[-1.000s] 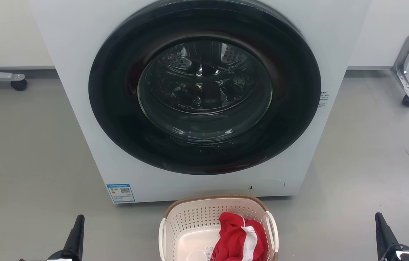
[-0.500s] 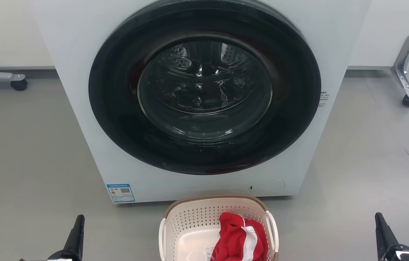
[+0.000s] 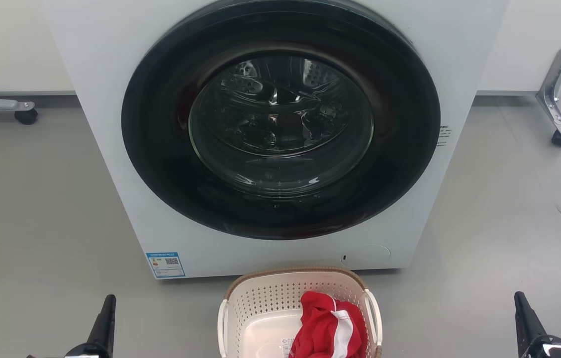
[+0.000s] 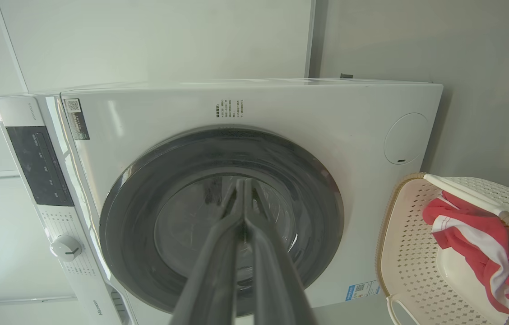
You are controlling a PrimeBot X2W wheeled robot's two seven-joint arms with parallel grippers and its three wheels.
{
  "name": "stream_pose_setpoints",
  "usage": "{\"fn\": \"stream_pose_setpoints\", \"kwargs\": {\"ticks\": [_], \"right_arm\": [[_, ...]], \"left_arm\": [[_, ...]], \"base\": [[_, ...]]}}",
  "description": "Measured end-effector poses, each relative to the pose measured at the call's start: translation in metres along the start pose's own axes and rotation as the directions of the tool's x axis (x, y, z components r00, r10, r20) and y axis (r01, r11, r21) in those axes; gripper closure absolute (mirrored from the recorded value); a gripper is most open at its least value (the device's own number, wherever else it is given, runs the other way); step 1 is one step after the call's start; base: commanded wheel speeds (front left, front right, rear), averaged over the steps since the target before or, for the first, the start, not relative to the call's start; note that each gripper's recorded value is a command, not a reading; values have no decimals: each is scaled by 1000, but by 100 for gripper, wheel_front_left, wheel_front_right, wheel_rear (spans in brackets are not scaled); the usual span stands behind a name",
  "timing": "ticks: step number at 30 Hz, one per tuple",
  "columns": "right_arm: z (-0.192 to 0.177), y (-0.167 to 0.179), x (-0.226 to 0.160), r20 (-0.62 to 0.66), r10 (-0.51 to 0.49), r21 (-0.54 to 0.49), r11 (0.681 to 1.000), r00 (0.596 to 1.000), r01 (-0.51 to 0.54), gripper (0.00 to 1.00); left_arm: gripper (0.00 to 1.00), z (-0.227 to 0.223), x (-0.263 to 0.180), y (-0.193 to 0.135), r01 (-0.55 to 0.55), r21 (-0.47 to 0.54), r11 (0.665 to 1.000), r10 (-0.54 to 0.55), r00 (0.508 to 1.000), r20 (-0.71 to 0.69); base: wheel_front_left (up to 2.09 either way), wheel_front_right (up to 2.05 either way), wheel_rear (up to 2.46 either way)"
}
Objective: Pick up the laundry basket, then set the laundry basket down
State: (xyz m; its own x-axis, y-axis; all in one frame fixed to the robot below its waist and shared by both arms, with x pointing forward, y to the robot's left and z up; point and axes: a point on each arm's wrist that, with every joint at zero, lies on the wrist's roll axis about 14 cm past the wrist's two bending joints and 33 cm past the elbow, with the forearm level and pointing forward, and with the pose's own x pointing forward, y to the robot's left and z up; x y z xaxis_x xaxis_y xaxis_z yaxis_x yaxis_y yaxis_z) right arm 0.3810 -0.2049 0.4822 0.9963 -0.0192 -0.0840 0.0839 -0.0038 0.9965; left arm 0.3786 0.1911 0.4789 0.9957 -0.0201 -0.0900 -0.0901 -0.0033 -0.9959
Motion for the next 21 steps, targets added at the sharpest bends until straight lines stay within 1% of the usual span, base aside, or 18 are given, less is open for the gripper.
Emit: {"fn": "stream_pose_setpoints", "kwargs": {"ticks": [21], "right_arm": [[0,0,0,0,0,1,1000,1000,0,100]], "left_arm": [[100,0,0,0,0,0,1000,0,1000,0]], "base": [[0,0,0]]}}
